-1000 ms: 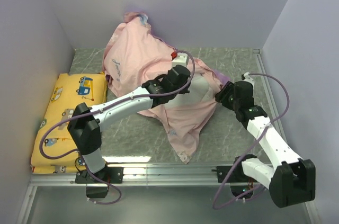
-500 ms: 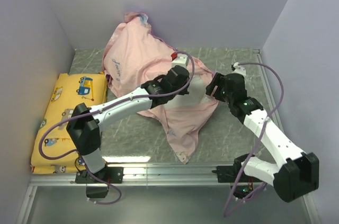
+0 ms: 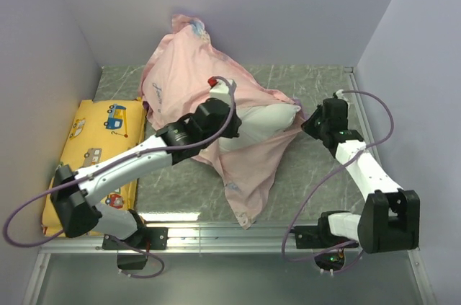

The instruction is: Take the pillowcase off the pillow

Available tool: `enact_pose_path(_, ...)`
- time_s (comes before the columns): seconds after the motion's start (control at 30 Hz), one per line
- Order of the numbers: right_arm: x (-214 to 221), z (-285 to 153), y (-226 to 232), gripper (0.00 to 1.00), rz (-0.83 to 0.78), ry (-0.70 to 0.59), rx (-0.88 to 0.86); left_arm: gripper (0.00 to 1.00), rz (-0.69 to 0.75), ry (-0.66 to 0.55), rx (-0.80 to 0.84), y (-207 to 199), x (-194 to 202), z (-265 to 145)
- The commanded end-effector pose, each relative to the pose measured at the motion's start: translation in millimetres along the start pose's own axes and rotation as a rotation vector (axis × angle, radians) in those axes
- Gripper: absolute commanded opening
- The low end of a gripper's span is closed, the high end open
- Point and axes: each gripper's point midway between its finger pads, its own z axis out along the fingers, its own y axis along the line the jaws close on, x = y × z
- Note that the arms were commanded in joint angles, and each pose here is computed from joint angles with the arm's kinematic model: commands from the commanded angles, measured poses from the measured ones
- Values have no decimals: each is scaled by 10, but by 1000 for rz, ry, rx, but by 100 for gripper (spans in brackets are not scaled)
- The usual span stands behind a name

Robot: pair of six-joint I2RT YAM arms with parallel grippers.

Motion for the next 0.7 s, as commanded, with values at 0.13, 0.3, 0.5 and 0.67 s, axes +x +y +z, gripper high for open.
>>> enact_pose_path(0.13,355,370,135,15,76,118,-195,0,-114,-238,117,-108,-731,-643)
enact_pose_path(0.3,844,31,1040,25,-24,257,-615,0,-143,-319,203,-385,-1026,-557)
enact_pose_path(0.5,1267,-206,859,63,-22,211,-623,0,-175,-318,265,-777,-1152,-71)
enact_pose_path(0.67,1097,-395,413,73,24,88,-411,0,-155,-245,204,-795,-986,305)
